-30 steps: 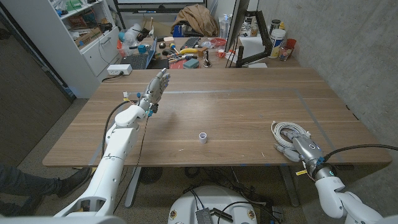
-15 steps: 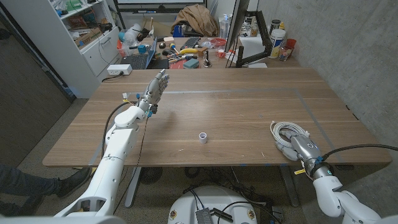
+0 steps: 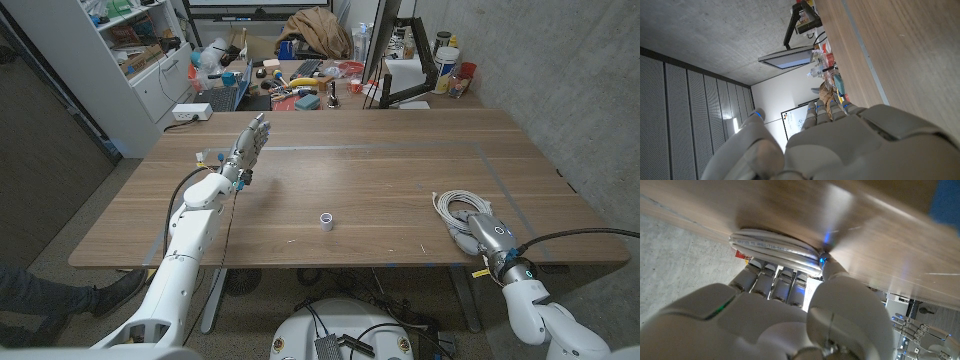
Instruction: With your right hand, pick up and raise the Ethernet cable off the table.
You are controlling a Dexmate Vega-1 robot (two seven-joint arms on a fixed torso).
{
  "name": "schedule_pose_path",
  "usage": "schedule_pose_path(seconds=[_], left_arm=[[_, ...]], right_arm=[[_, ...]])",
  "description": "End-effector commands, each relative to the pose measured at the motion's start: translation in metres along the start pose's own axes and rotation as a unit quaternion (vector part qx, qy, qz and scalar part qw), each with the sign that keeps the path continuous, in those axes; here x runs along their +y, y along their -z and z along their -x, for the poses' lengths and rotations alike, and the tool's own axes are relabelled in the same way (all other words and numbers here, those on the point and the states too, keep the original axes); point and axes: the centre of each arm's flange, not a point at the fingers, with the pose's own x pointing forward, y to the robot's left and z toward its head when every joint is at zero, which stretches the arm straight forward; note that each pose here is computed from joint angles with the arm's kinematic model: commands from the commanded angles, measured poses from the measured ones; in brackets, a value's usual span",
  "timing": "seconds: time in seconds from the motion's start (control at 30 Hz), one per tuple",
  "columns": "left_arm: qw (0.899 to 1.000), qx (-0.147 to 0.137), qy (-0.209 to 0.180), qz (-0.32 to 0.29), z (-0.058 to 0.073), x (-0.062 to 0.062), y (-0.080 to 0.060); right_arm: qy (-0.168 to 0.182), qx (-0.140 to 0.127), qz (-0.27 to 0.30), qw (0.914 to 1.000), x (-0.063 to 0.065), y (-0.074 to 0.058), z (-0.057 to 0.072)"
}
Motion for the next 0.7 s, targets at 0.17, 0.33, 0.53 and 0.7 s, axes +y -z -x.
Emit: schedule_pose_path(seconds=[0.17,0.33,0.53,0.7], left_arm=[[1.0,-0.002,-0.006,0.004,0.0019,0.0015,0.001],[1.0,-0.002,-0.007,0.006,0.0014,0.0019,0.0016],[1.0,-0.003,-0.007,0.009,0.0006,0.0035,0.0013],[1.0,-0.003,-0.006,0.007,-0.0002,0.0056,-0.0002]], right_arm=[[0.027,-0.005,0.007,0.9996,-0.0028,-0.0021,-0.0084],[0.041,-0.008,0.007,0.9991,-0.0054,-0.0028,-0.0095],[0.05,-0.006,0.005,0.9987,-0.0075,-0.0032,-0.01],[0.058,-0.005,0.006,0.9983,-0.0097,-0.0045,-0.0101]])
